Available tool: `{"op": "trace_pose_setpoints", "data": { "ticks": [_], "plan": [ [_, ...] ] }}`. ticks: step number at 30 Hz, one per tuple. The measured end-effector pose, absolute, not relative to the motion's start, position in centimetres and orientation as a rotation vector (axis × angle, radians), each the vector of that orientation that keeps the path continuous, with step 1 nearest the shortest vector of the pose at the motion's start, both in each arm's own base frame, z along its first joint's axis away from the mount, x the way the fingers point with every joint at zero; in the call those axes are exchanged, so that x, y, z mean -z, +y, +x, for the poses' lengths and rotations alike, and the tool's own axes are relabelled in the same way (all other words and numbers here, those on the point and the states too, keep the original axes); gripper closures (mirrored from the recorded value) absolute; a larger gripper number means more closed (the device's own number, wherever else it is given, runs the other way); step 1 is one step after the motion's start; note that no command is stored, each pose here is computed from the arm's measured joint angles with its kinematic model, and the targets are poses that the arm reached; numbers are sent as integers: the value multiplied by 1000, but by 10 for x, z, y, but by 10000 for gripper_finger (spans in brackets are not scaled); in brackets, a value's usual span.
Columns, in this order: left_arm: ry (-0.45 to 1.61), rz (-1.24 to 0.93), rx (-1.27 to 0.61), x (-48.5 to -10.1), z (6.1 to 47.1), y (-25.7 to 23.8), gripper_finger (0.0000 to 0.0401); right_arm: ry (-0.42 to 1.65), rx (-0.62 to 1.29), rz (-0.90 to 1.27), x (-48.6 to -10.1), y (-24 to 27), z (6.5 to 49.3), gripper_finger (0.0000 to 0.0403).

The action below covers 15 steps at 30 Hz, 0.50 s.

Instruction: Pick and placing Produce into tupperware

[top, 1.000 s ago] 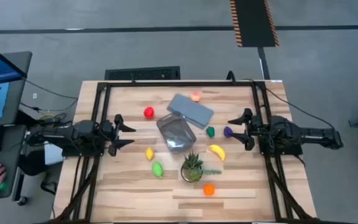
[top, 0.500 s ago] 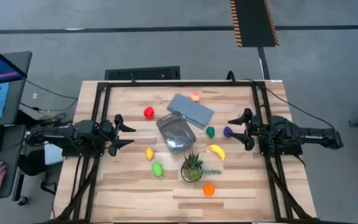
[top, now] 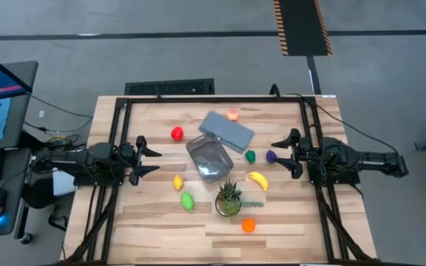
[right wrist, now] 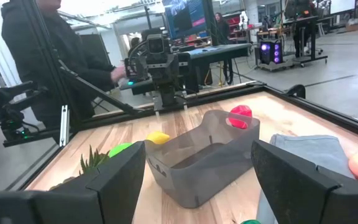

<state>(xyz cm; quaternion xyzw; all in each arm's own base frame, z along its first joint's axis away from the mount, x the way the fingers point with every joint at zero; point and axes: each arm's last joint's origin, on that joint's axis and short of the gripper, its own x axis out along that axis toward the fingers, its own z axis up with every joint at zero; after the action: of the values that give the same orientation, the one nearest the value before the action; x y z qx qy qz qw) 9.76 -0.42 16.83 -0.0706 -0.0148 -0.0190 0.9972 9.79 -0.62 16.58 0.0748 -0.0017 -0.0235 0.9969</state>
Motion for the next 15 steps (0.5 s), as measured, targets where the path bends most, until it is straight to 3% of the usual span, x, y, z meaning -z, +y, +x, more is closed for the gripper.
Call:
{"op": "trace_pose_setpoints", "data": {
  "ticks": [15],
  "plan": [
    [-30, -139, 38, -168, 98, -4, 174, -4, 47, 150, -166, -6, 98, 86]
  ]
}}
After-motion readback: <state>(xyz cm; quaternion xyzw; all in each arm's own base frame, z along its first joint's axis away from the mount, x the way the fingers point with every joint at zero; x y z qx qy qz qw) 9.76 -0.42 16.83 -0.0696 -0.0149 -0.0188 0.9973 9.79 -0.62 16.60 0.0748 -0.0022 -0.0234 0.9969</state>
